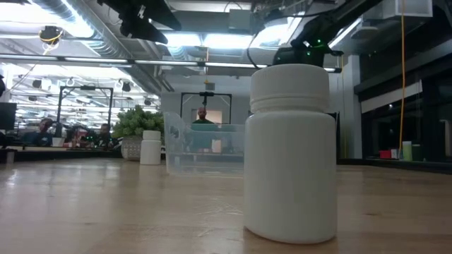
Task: Pick and place pill bottles into a basket
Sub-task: Put the white medicine bottle into the transparent bin
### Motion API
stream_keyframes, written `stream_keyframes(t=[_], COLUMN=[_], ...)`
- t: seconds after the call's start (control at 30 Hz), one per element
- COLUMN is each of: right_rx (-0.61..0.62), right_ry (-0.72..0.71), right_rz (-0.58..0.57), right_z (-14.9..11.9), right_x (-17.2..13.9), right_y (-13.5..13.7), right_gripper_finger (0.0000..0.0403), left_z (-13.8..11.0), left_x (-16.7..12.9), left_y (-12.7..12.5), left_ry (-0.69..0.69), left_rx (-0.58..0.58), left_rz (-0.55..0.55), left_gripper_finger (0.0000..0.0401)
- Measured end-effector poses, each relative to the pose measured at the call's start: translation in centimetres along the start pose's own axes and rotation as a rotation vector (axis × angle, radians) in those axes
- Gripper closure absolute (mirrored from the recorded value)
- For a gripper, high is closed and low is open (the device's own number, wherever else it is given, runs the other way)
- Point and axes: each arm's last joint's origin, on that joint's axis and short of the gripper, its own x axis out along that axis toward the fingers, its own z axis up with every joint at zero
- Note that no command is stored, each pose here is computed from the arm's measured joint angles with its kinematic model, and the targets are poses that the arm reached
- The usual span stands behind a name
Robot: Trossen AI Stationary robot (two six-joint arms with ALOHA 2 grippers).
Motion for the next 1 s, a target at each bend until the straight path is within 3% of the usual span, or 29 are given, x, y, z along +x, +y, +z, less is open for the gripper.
stream_keyframes(t=[0.77, 1.0], right_rx=[-0.028, -0.029], right_ry=[0.136, 0.140], right_rz=[0.024, 0.024], right_z=[0.6, 0.6], right_x=[5.0, 5.0], right_y=[0.9, 0.9], right_gripper_finger=[0.0069, 0.0114], left_z=[-1.8, -1.7], left_x=[3.2, 3.5], left_y=[-1.6, -1.1], left_ry=[0.134, 0.138], left_rx=[0.068, 0.076], left_rz=[-0.033, -0.022], left_gripper_finger=[0.0017, 0.0017])
